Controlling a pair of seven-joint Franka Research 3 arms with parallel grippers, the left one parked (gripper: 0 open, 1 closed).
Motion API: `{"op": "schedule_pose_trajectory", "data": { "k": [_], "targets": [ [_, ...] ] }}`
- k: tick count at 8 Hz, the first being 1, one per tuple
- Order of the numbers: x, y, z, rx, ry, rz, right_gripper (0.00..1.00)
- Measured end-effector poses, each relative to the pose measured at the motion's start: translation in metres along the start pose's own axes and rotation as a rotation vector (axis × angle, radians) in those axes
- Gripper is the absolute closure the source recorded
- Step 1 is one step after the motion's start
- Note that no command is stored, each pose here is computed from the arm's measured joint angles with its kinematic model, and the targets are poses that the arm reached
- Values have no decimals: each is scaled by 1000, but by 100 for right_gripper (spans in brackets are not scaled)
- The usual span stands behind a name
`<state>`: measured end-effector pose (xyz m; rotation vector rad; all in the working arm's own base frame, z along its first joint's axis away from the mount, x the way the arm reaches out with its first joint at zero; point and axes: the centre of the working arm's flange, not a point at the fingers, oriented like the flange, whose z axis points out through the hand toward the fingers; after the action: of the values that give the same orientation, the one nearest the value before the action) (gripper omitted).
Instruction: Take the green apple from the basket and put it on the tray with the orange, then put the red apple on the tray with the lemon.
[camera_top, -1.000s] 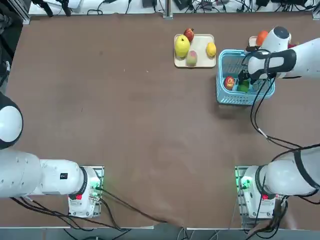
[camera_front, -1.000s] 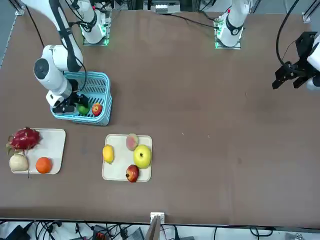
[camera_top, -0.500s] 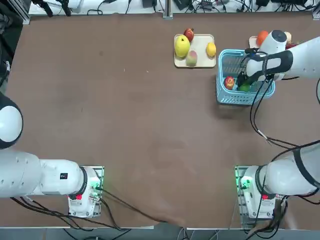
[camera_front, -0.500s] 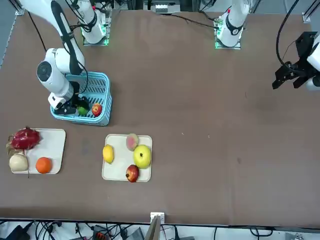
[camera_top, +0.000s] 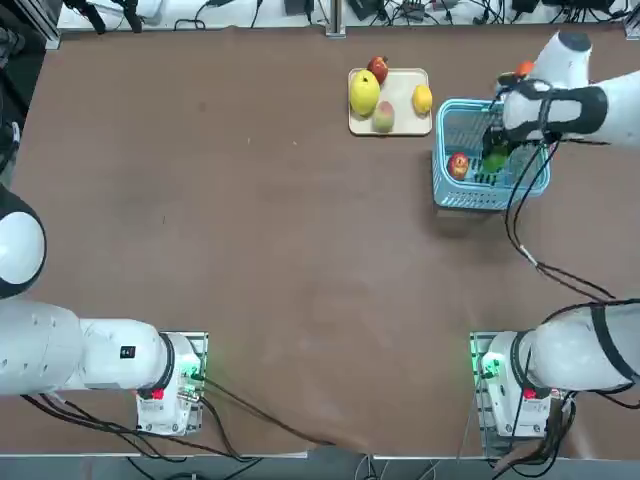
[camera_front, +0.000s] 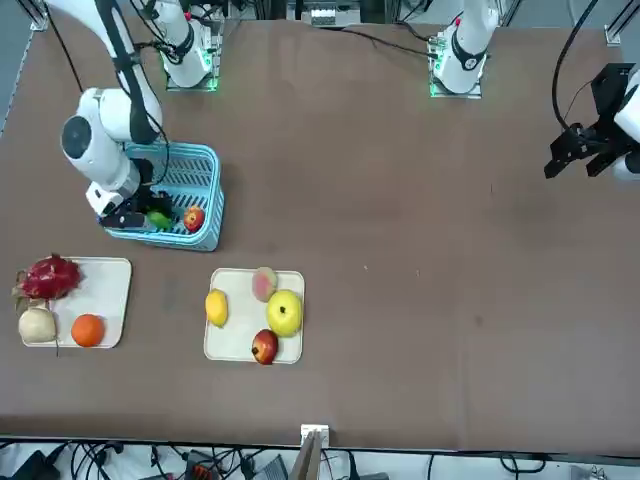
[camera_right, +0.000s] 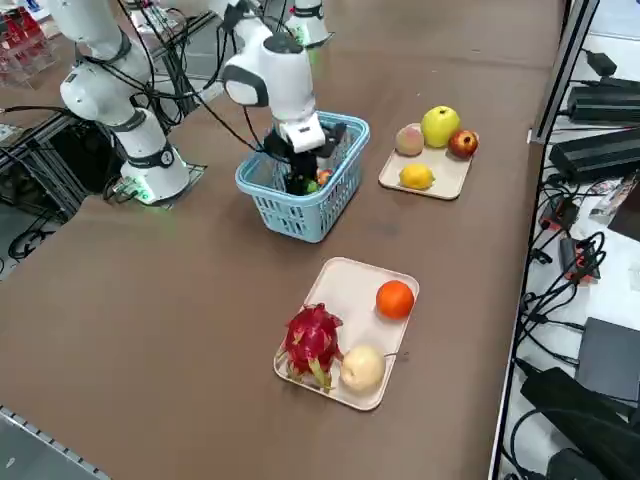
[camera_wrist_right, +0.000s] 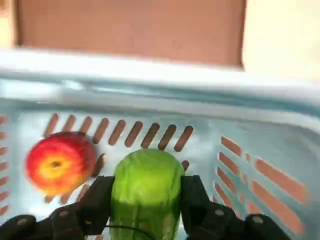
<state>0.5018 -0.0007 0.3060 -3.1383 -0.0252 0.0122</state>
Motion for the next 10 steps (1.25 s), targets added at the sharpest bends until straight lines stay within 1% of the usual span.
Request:
{"op": "schedule_pose_trajectory", "data": {
  "k": [1, 3, 4, 5, 6, 7, 9, 10],
  "targets": [
    [3, 3, -46, 6, 7, 5, 27],
    [17, 16, -126, 12, -12, 28, 27],
    [33, 31, -150, 9, -10, 40, 30],
    [56, 52, -153, 2, -2, 30, 30],
    [83, 78, -141, -7, -6, 10, 30],
    [112, 107, -119, -15, -16, -16, 30],
    [162, 148, -52, -35, -19, -49, 30],
    [175, 163, -12, -46, -10, -46, 30]
  ]
}}
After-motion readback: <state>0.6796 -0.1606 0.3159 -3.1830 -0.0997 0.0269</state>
